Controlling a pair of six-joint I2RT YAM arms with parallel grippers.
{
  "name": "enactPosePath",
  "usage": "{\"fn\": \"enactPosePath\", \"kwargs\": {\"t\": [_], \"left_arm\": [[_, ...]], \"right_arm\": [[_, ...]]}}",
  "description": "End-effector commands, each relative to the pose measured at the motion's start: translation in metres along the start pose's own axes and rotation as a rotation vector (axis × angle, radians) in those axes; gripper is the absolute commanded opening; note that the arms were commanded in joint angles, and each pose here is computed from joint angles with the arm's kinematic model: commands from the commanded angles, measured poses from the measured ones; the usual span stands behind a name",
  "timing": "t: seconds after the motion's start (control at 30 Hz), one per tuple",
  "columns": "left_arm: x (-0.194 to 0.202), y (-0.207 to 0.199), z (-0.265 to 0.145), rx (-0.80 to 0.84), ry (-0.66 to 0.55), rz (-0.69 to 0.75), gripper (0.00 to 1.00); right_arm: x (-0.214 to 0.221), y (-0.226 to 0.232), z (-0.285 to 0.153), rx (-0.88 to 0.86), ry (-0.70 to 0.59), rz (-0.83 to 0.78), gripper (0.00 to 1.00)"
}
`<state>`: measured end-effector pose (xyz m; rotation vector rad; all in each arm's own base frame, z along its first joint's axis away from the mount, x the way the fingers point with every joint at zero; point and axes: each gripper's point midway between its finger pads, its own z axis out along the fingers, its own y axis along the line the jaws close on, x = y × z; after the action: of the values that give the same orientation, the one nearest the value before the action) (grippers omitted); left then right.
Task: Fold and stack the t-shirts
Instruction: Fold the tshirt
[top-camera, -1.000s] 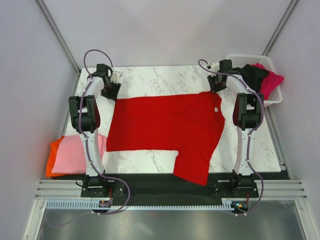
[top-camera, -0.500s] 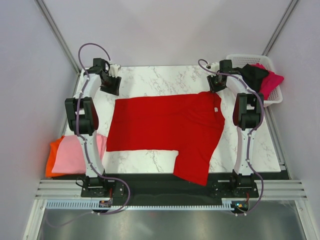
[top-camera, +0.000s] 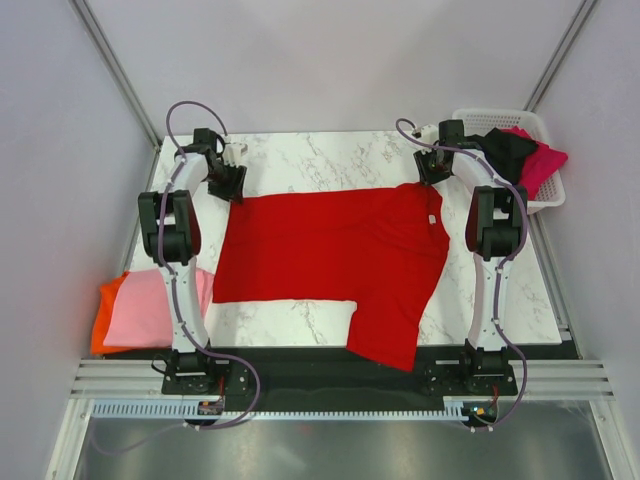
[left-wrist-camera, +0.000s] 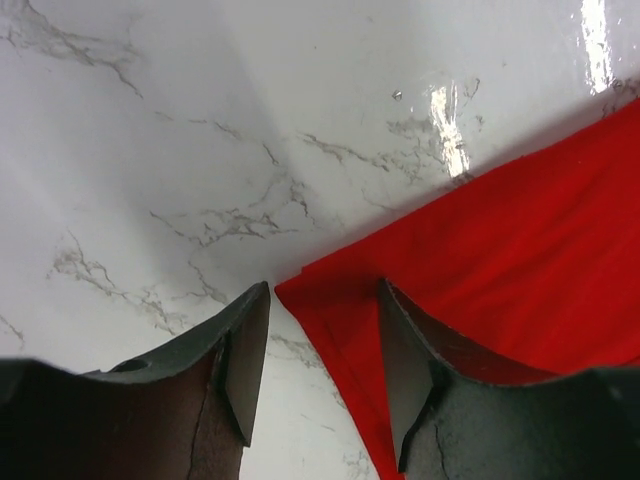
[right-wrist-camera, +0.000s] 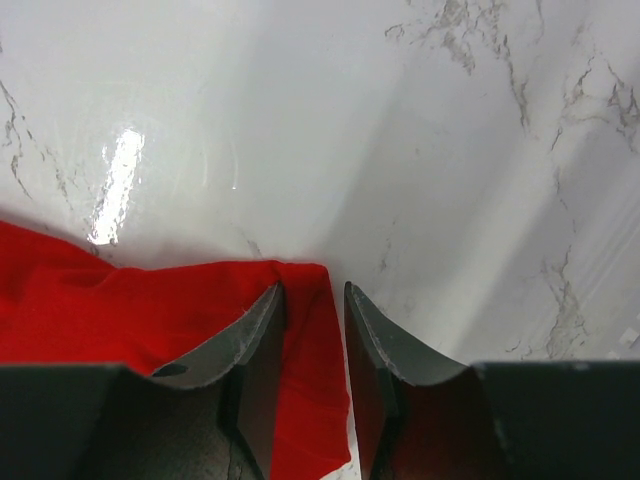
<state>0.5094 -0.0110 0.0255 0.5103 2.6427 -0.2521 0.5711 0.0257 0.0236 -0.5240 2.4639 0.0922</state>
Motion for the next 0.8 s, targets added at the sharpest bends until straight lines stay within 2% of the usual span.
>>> {"fn": "enactPosePath", "kwargs": {"t": [0.0,0.07,0.13,0.23,0.37,0.4,0.6,0.77], "left_arm": [[0.001,-0.003,0.006,0.029,0.006,-0.023,0.54],[0.005,-0.003,0.011,0.035,0.018,-0.024,0.52],[0.006,-0.004,0.014,0.043,0.020,-0.019,0.46],[0.012,-0.006,0.020,0.062,0.034,-0.019,0.32],[0.008,-0.006,0.016,0.064,0.022,-0.007,0.02],[0.005,-0.006,0.012,0.060,0.014,-0.001,0.02],[-0.038,0.009,-0.028,0.000,-0.111,0.025,0.02],[-0.097,0.001,-0.109,-0.041,-0.311,0.075,0.02]], "right_arm": [[0.041,0.015,0.012,-0.049,0.125,0.002,0.38],[0.044,0.016,0.014,-0.053,0.132,0.003,0.38],[0.047,0.017,0.016,-0.062,0.137,0.004,0.33],[0.051,0.020,0.023,-0.078,0.145,0.007,0.17],[0.041,0.022,0.020,-0.099,0.117,-0.002,0.03],[0.034,0.020,0.019,-0.091,0.101,-0.004,0.00],[-0.027,0.007,-0.015,-0.055,-0.055,-0.025,0.00],[-0.094,0.001,-0.086,-0.018,-0.250,-0.040,0.00]]}}
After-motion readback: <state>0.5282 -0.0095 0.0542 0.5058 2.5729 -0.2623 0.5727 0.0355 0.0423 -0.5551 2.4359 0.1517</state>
